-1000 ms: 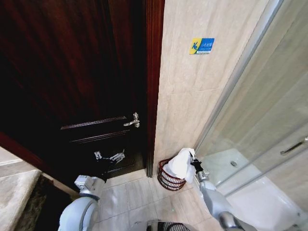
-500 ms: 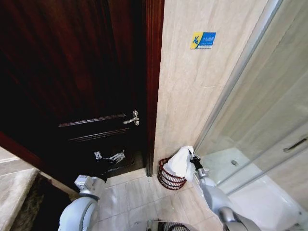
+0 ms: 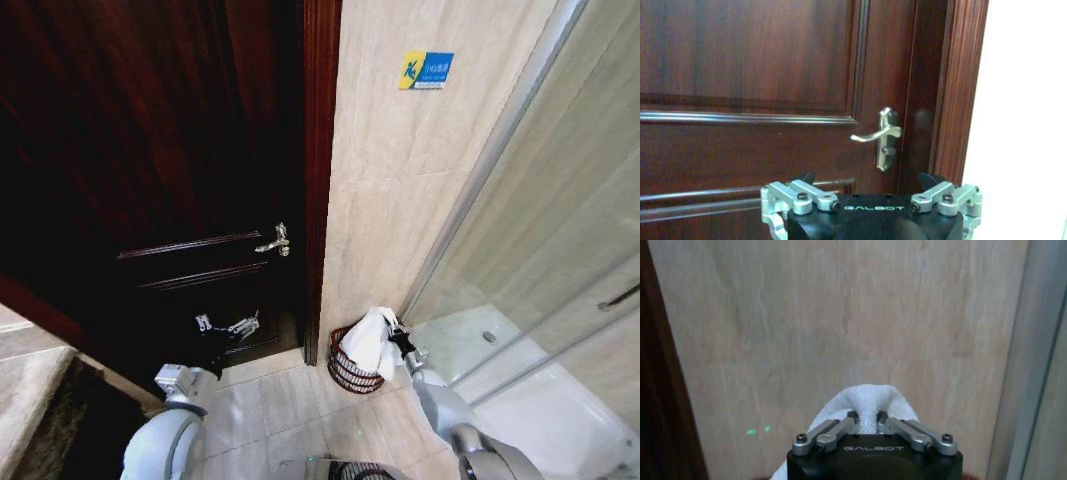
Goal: Discard the used towel into the hamper.
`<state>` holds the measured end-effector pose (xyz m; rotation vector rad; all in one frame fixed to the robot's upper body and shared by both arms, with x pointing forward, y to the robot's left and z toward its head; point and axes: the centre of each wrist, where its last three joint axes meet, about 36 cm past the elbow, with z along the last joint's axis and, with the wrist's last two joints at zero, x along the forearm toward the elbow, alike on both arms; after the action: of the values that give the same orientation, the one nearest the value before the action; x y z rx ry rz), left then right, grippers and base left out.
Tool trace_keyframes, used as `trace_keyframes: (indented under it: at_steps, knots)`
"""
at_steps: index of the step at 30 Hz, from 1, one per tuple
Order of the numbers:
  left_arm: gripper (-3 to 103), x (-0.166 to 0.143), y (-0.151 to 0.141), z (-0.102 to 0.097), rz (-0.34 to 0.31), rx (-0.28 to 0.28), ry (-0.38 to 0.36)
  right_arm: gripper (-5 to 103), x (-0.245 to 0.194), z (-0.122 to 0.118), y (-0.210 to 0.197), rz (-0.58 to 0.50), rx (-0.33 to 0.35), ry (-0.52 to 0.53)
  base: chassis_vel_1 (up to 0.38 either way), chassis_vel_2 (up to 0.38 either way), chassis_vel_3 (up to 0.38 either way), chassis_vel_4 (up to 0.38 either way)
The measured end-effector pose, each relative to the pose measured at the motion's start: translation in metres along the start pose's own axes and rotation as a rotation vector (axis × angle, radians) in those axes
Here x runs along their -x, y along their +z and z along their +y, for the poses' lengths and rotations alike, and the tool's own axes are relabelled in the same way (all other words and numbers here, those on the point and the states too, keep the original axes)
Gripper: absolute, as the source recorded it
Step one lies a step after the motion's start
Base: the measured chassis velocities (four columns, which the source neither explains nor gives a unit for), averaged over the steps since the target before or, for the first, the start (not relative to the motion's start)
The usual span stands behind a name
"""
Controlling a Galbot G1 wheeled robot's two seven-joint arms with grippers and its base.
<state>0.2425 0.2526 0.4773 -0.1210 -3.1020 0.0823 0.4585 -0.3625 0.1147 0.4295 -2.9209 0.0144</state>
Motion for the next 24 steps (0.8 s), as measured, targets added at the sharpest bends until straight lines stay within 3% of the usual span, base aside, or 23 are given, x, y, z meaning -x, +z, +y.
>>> trace_keyframes:
  at_steps: [11,18,24]
  knots:
    - [100,0.0,0.0,0.0,0.0,0.0,0.0,8,0.011,-0.003,-0.007,0.154,0.04,-0.035,0.0,0.0,0.0,0.0]
    - [100,0.0,0.0,0.0,0.0,0.0,0.0,8,0.023,-0.02,-0.029,0.324,0.1,-0.106,0.0,0.0,0.0,0.0]
    - [100,0.0,0.0,0.0,0.0,0.0,0.0,8,0.03,-0.025,-0.039,0.424,0.103,-0.147,0.0,0.0,0.0,0.0]
